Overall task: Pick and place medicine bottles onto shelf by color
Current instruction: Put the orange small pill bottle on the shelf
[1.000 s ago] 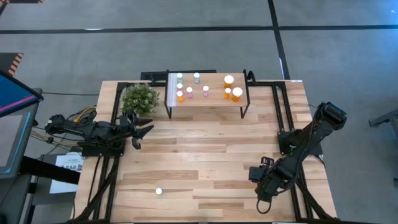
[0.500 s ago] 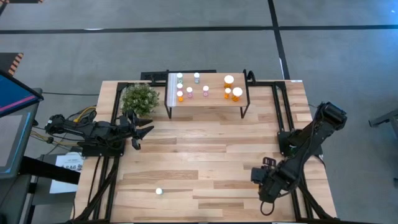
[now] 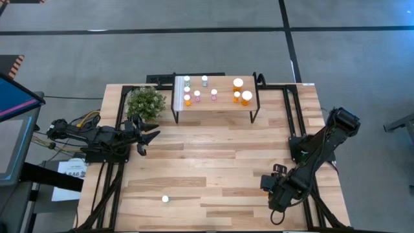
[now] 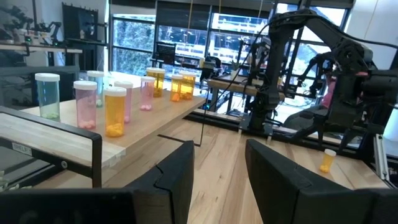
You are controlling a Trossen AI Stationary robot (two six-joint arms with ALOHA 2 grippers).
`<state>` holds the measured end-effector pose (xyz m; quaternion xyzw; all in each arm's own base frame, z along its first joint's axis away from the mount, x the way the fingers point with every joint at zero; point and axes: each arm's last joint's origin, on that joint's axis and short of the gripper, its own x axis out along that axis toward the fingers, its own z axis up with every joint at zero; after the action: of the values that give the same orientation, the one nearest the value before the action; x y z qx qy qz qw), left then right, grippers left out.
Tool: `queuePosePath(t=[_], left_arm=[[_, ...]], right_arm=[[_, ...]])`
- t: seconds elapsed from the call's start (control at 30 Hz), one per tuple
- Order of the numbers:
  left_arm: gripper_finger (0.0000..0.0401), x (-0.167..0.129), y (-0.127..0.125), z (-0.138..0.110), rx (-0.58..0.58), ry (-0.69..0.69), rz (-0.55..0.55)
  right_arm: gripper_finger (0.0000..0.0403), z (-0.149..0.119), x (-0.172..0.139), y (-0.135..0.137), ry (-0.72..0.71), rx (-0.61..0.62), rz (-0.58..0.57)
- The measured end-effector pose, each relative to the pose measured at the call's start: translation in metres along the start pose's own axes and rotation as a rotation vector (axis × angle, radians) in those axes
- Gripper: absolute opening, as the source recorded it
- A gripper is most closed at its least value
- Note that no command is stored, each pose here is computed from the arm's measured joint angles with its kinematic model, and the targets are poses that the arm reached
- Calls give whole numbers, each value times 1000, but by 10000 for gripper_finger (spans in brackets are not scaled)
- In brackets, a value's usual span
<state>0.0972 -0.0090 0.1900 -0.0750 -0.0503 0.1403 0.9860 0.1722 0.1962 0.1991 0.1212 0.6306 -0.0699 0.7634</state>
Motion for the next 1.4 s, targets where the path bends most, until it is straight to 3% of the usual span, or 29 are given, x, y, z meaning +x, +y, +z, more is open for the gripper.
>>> queuePosePath(t=[0.3, 0.57, 1.07, 1.4], left_arm=[[132, 0, 0, 0, 1, 2, 1], [132, 0, 0, 0, 0, 2, 1], [132, 0, 0, 0, -2, 2, 1], [132, 0, 0, 0, -2, 2, 1]], right_arm=[[225, -5, 29, 7, 116, -41, -73], [221, -7, 33, 9, 128, -52, -83], [112, -2, 31, 5, 122, -68, -84], [144, 28, 14, -15, 77, -109, -24]])
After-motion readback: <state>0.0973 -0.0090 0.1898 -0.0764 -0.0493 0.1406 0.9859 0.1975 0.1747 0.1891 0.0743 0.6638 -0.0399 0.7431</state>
